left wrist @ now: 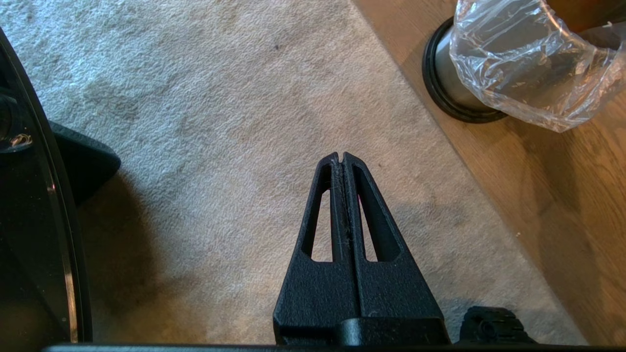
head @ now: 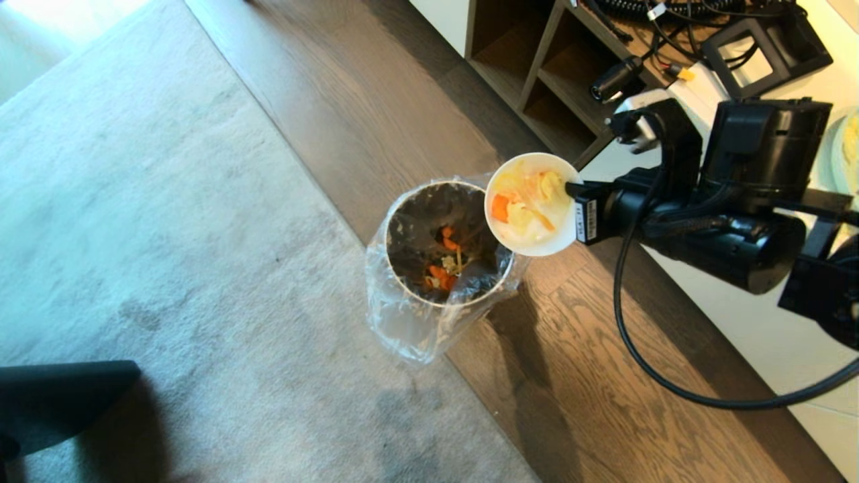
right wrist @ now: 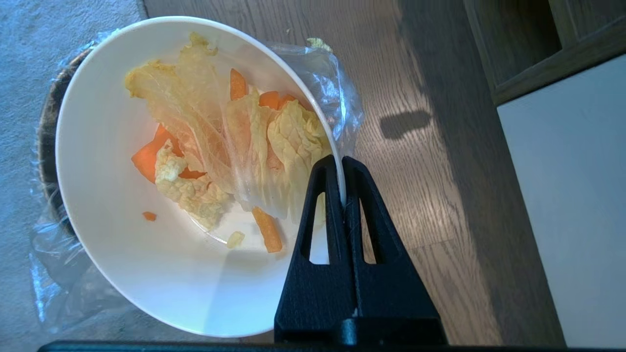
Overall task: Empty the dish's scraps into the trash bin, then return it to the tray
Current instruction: Move the bowl over the trash can
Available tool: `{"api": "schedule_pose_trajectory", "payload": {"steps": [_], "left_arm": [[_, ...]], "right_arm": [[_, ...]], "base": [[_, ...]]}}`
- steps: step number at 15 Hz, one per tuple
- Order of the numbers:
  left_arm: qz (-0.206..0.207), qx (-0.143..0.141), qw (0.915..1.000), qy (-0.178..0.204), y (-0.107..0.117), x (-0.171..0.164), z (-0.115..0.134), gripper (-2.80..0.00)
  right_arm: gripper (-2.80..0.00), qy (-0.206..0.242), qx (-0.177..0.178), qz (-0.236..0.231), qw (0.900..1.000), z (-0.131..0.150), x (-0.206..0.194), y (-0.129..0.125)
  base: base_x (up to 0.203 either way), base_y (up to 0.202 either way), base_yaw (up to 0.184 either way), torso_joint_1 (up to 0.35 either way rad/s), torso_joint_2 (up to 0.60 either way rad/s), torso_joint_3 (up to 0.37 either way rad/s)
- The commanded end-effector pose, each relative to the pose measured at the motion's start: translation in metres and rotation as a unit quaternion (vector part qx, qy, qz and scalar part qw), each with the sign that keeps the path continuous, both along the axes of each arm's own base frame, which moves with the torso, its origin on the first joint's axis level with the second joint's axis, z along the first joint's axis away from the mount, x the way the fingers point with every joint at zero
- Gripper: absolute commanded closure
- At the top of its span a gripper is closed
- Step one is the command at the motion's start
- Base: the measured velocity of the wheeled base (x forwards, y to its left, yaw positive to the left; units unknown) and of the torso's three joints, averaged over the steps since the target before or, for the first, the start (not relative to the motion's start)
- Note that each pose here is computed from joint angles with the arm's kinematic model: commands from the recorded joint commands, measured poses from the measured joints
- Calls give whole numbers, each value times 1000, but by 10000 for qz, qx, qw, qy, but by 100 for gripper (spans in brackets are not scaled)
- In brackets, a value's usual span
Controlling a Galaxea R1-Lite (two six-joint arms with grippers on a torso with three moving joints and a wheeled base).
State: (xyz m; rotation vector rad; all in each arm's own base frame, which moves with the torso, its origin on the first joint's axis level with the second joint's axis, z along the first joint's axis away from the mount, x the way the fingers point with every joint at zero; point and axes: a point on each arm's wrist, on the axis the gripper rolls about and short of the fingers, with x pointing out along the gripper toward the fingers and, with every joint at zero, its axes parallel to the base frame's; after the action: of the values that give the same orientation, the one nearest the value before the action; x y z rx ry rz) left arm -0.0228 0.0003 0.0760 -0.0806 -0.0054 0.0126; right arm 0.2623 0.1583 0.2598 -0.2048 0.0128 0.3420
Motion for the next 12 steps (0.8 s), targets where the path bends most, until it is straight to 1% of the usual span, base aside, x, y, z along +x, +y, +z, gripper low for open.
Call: {"api": "schedule_pose_trajectory", "payload": {"steps": [1,5,7,10,12], "left_arm": [[-2,-4,10000,-6,0,0,0,0],[4,-4,10000,-6,0,0,0,0],[0,-4,10000,-6,0,0,0,0],[5,-4,10000,-6,0,0,0,0],[4,-4,10000,-6,0,0,0,0]], "right_arm": [[0,-278,-184,18,9994,-3,8,6],[0,-1007,-533,-14,9935,-2,17,12],[0,-1259,-658,-7,9899,-2,19,16],[0,-1604,-751,64,9842,-2,18,24],[0,-1722,-707,174,9824,-3,12,32]], "base": [[0,0,0,0,0,0],[0,0,0,0,0,0],[0,0,0,0,0,0],[0,0,0,0,0,0],[0,0,0,0,0,0]]}}
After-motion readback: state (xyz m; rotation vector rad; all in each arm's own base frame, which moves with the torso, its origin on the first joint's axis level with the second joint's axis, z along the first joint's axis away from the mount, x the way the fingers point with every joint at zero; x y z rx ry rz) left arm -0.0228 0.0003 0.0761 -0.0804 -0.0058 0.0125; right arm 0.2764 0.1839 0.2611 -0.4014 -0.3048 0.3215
